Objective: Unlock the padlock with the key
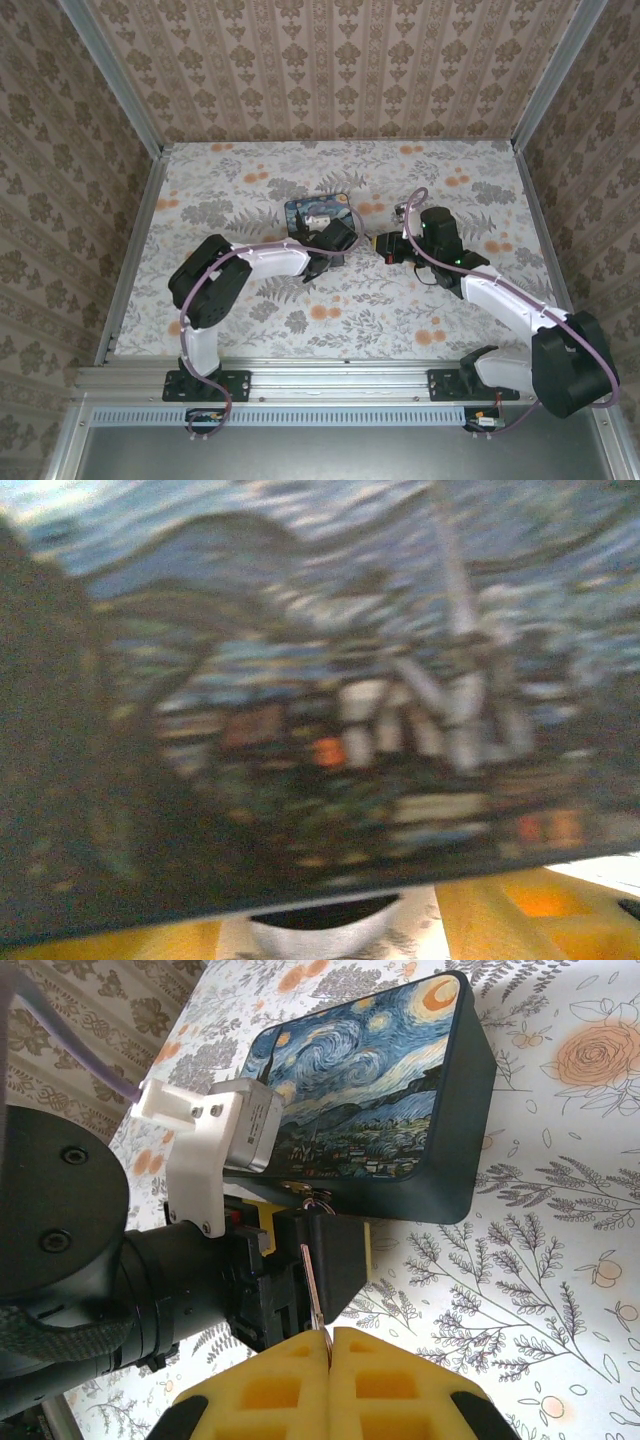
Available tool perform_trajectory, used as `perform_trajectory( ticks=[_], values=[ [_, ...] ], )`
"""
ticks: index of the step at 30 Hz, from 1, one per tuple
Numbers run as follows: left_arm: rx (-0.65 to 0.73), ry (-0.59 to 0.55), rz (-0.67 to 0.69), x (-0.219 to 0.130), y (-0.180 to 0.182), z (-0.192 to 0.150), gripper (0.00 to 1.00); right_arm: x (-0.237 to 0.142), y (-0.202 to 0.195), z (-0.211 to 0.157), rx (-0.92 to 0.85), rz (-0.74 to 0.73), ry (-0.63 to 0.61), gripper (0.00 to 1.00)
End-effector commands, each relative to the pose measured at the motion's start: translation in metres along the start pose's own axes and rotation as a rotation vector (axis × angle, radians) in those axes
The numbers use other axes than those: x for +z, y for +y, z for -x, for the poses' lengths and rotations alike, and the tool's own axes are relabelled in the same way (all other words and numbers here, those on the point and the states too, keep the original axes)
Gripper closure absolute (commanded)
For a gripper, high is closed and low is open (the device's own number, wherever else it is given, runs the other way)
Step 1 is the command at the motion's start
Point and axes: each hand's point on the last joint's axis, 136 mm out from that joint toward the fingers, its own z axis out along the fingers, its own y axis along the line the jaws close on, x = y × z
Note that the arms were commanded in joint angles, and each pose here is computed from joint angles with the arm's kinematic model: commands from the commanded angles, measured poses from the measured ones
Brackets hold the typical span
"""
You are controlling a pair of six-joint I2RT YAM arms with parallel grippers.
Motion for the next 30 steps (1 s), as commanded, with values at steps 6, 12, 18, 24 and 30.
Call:
perform_trajectory(
  ticks=[6, 12, 18, 24, 30],
  values=[
    [-0.033, 0.011, 0.106, 0.004, 0.017, -0.01, 0.49, 0.005, -0.006, 0.002, 0.009, -0.019, 0.004, 1.0],
    [-0.024, 0.009, 0.093, 0.006, 0.012, -0.008, 0.55, 0.007, -0.007, -0.001, 0.007, -0.018, 0.018, 1.0],
    [0.009, 0.01, 0.094, 0.004, 0.011, -0.007, 0.66, 0.008, -0.009, -0.004, 0.011, -0.021, 0.032, 1.0],
    [0.06, 0.017, 0.068, -0.006, 0.006, 0.003, 0.75, 0.007, -0.012, -0.009, 0.033, -0.032, 0.048, 1.0],
    [0.059, 0.185, -0.094, -0.031, -0.01, 0.007, 0.81, 0.002, -0.014, -0.019, 0.09, -0.043, 0.068, 1.0]
  ],
)
